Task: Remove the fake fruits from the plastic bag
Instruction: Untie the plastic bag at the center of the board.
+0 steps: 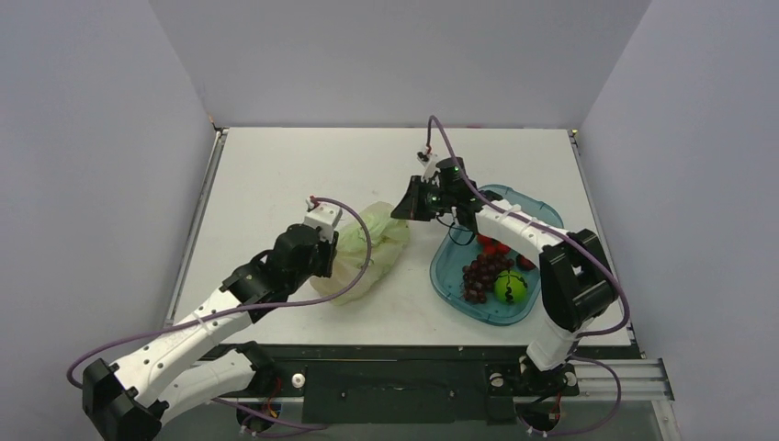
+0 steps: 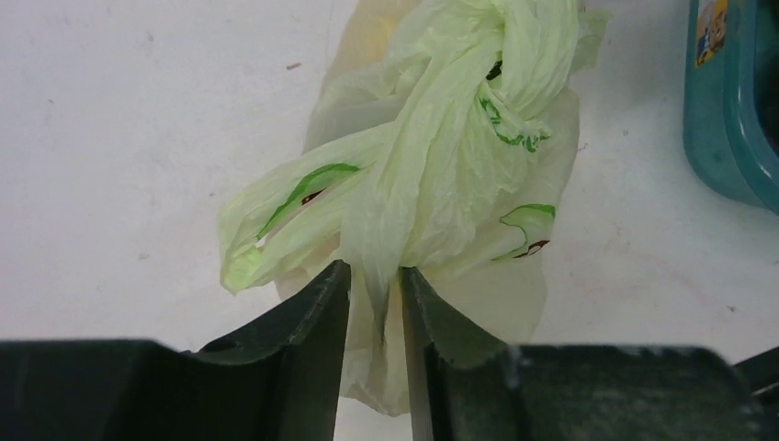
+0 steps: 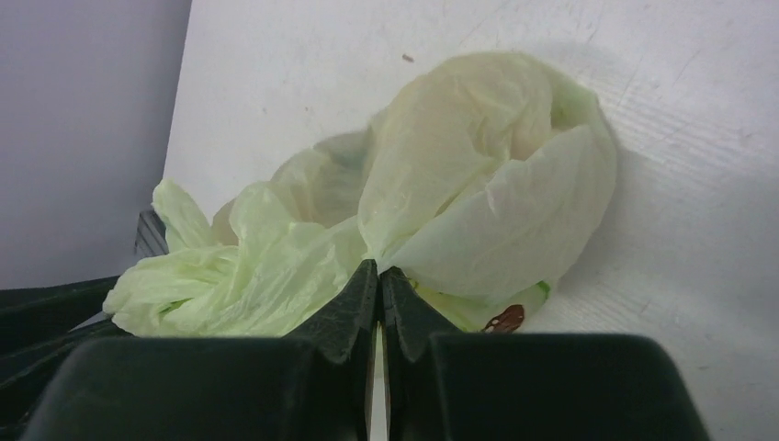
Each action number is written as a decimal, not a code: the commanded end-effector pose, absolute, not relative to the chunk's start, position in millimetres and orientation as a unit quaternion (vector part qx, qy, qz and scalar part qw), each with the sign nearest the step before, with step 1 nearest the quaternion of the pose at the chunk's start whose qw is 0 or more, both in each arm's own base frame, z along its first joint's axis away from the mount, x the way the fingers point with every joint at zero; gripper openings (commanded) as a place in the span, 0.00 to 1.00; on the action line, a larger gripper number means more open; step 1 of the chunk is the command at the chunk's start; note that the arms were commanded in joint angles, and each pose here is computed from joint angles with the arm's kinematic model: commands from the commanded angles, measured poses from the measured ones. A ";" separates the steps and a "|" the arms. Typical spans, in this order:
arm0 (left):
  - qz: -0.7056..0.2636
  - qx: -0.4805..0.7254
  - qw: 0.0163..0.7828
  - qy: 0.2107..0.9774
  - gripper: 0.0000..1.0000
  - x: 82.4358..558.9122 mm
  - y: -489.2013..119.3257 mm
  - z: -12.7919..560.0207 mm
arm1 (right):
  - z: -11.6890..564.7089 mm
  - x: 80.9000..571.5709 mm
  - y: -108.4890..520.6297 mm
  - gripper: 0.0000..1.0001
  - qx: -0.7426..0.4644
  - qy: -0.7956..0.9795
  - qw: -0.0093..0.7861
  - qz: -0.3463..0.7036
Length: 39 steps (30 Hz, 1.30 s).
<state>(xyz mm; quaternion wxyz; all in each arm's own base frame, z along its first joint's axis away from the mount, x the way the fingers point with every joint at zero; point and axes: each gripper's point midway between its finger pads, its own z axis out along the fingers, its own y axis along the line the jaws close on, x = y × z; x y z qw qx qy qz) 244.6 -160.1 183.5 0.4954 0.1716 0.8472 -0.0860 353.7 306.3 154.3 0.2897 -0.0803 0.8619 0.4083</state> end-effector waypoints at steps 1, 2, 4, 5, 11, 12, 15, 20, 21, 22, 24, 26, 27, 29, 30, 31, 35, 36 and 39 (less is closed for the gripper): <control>-0.154 0.111 0.449 0.873 0.30 232.5 -179.2 176.3 | 149.0 331.0 320.7 0.00 -0.111 0.866 0.257 0.415; -0.154 0.112 0.438 0.878 0.36 227.9 -177.6 176.2 | 146.9 326.2 318.3 0.00 -0.107 0.871 0.249 0.410; -0.157 0.112 0.422 0.886 0.42 219.8 -175.3 183.2 | 149.9 323.1 313.9 0.00 -0.093 0.874 0.242 0.410; -0.162 0.112 0.418 0.887 0.46 216.9 -175.8 186.8 | 153.1 322.7 313.0 0.00 -0.081 0.875 0.237 0.413; -0.188 0.062 0.397 0.896 0.54 215.9 -184.6 206.3 | 168.5 314.7 319.5 0.00 -0.075 0.875 0.201 0.435; -0.196 0.054 0.393 0.897 0.54 216.9 -188.6 209.2 | 170.2 313.7 320.5 0.00 -0.083 0.875 0.202 0.433; -0.213 0.053 0.393 0.893 0.54 218.4 -196.5 225.9 | 175.2 313.7 323.2 0.00 -0.087 0.874 0.191 0.438; -0.213 0.126 0.352 0.903 0.54 219.4 -216.4 214.0 | 191.8 320.3 328.3 0.00 -0.082 0.869 0.197 0.446; -0.210 0.148 0.350 0.901 0.54 221.2 -219.0 215.7 | 195.0 320.8 330.1 0.00 -0.083 0.868 0.199 0.448; -0.196 0.158 0.325 0.911 0.54 221.0 -219.7 202.8 | 196.7 321.7 329.7 0.00 -0.080 0.868 0.203 0.446; -0.184 0.163 0.305 0.920 0.54 223.7 -217.7 191.5 | 201.7 320.6 332.5 0.00 -0.083 0.867 0.206 0.447; -0.193 0.172 0.294 0.920 0.54 221.8 -219.5 184.1 | 204.5 319.8 333.0 0.00 -0.090 0.867 0.209 0.443; -0.188 0.184 0.290 0.920 0.54 220.1 -217.5 178.2 | 201.9 318.4 332.5 0.00 -0.091 0.870 0.205 0.439; -0.179 0.190 0.278 0.924 0.54 218.1 -212.5 170.4 | 196.1 318.0 330.8 0.00 -0.090 0.876 0.198 0.430; -0.180 0.189 0.272 0.926 0.52 217.5 -211.8 168.1 | 195.4 318.0 330.4 0.00 -0.089 0.877 0.196 0.429; -0.181 0.187 0.268 0.928 0.50 216.0 -211.5 165.0 | 196.5 318.6 330.4 0.00 -0.090 0.877 0.198 0.428; -0.159 0.178 0.259 0.936 0.07 210.2 -198.3 155.9 | 198.5 321.5 332.2 0.00 -0.089 0.877 0.200 0.428; -0.145 0.175 0.266 0.937 0.00 212.5 -192.2 158.1 | 198.6 322.6 331.3 0.00 -0.087 0.877 0.200 0.428; -0.113 0.166 0.288 0.936 0.00 206.8 -168.8 170.5 | 194.8 329.3 324.7 0.00 -0.075 0.882 0.207 0.418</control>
